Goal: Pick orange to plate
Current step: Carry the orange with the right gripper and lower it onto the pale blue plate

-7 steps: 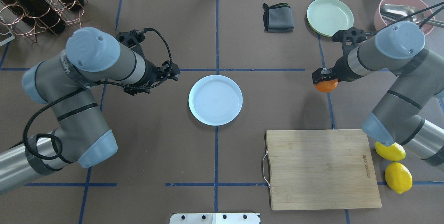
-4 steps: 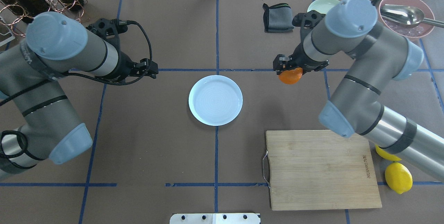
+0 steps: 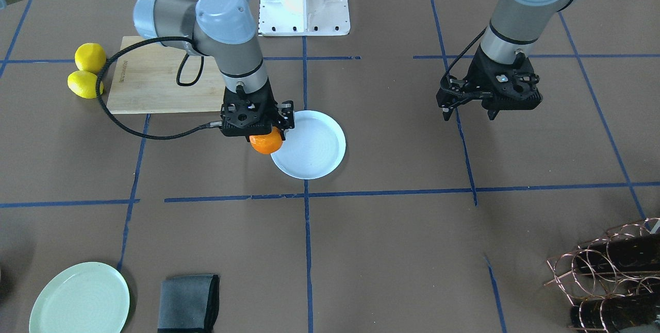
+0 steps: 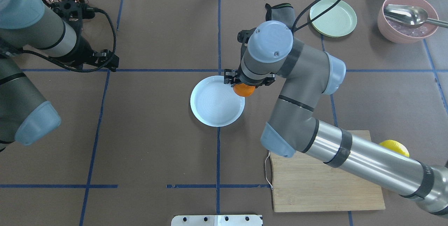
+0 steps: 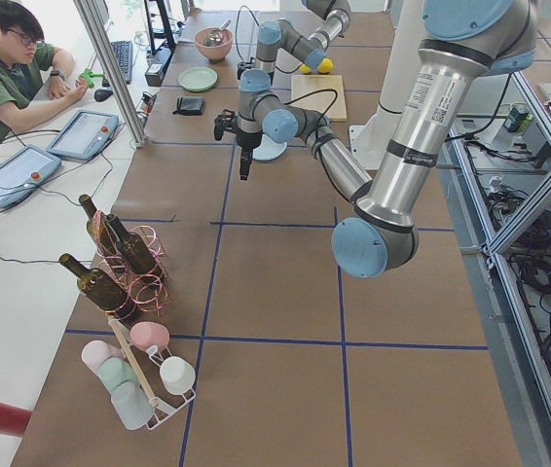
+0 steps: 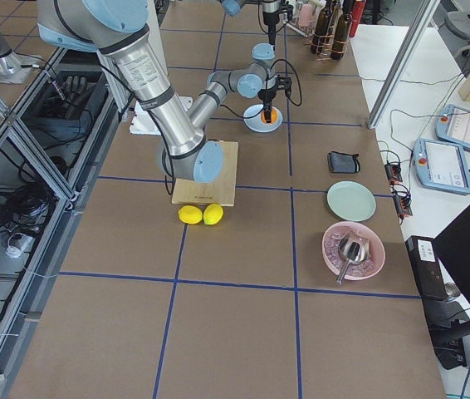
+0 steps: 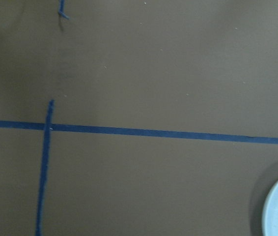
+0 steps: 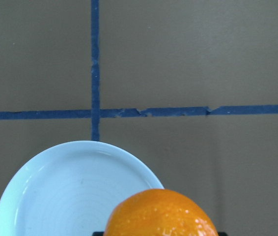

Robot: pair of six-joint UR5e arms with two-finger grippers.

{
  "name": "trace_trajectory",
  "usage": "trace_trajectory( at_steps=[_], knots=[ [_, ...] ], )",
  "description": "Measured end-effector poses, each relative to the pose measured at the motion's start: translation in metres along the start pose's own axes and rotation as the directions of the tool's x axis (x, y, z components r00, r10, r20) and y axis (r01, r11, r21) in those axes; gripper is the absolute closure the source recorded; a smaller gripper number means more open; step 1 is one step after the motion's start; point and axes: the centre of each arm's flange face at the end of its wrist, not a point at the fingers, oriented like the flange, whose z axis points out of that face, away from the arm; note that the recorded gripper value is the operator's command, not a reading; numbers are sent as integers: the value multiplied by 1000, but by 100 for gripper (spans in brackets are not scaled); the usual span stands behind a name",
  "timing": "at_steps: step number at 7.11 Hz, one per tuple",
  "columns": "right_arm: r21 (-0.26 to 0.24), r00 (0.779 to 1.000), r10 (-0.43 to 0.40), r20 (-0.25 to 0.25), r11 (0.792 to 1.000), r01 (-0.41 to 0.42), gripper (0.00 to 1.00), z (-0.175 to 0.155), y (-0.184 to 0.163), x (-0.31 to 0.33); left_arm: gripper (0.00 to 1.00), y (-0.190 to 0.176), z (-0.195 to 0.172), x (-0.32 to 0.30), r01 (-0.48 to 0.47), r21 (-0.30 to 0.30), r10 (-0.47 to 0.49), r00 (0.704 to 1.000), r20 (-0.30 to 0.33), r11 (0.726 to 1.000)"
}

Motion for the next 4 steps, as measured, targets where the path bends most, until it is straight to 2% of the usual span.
trace_trajectory(
  at_steps=[3, 4],
  knots=[
    [-8, 999, -16, -44, 1000, 16, 100, 35, 17, -54, 0, -5, -2, -67, -102, -5, 102, 993, 67, 995],
    [-9, 998, -13, -57, 1000, 13, 65, 44, 20, -65, 0, -6, -2, -80, -125, -8, 125, 989, 79, 992]
  ],
)
